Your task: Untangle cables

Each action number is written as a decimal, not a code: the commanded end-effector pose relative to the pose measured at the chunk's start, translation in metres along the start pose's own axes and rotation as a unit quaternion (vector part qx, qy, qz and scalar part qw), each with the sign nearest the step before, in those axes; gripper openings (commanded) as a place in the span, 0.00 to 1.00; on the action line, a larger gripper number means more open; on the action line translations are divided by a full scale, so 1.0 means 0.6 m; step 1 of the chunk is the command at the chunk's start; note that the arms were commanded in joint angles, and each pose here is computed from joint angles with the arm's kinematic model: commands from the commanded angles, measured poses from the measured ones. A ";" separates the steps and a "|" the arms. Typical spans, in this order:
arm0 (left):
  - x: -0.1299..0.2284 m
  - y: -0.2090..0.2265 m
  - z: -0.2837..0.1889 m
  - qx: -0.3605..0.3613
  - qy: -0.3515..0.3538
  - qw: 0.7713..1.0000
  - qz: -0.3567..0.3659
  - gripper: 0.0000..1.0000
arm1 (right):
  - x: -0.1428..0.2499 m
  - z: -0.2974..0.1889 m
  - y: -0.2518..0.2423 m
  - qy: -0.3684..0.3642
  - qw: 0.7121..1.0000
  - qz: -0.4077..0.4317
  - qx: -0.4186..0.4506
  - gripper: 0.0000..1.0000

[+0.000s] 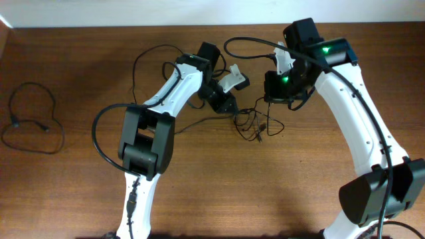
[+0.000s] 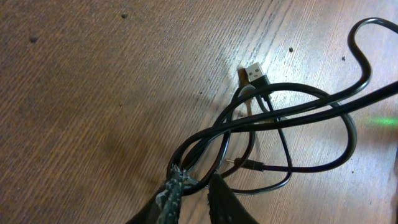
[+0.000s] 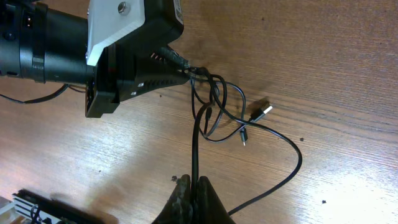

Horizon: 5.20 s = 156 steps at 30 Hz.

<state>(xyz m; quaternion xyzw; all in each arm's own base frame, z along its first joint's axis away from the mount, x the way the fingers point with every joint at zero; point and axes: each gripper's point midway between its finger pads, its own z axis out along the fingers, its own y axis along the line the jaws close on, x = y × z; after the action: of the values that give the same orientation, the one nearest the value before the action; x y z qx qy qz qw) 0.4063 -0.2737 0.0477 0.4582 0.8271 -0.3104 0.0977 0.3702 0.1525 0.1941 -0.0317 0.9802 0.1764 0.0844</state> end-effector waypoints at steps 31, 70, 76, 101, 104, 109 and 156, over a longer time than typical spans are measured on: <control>-0.005 -0.007 0.031 0.004 0.004 0.998 0.066 0.22 | 0.000 0.000 -0.001 -0.001 1.000 0.004 0.001 0.04; -0.045 -0.002 -0.269 -0.107 -0.094 0.989 0.026 0.00 | -0.007 -0.010 -0.125 -0.003 0.995 0.101 0.021 0.04; -0.071 -0.068 -0.357 -0.136 -0.139 0.979 0.064 0.00 | 0.023 0.032 -0.144 0.030 0.993 0.114 0.026 0.04; -0.069 -0.119 -0.333 -0.074 -0.137 0.984 -0.090 0.00 | -0.059 -0.041 0.114 -0.064 0.982 -0.029 -0.175 0.36; -0.069 -0.119 -0.333 -0.070 -0.139 0.981 -0.115 0.00 | -0.061 -0.039 0.125 -0.067 0.981 -0.034 -0.178 0.36; -0.070 -0.119 -0.333 -0.064 -0.142 0.975 -0.158 0.00 | -0.059 -0.036 0.140 -0.070 0.980 -0.047 -0.179 0.36; 0.035 0.062 -0.437 -0.327 -0.116 0.891 -0.291 0.00 | -0.076 -0.007 -0.059 -0.066 0.991 0.120 0.005 0.04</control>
<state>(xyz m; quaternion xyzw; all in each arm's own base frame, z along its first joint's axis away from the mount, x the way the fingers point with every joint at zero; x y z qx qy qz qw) 0.4502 -0.1242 0.2274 0.1162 0.9470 -0.1998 0.2230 0.4166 0.1272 0.1958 0.1051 0.9657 0.2040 0.1218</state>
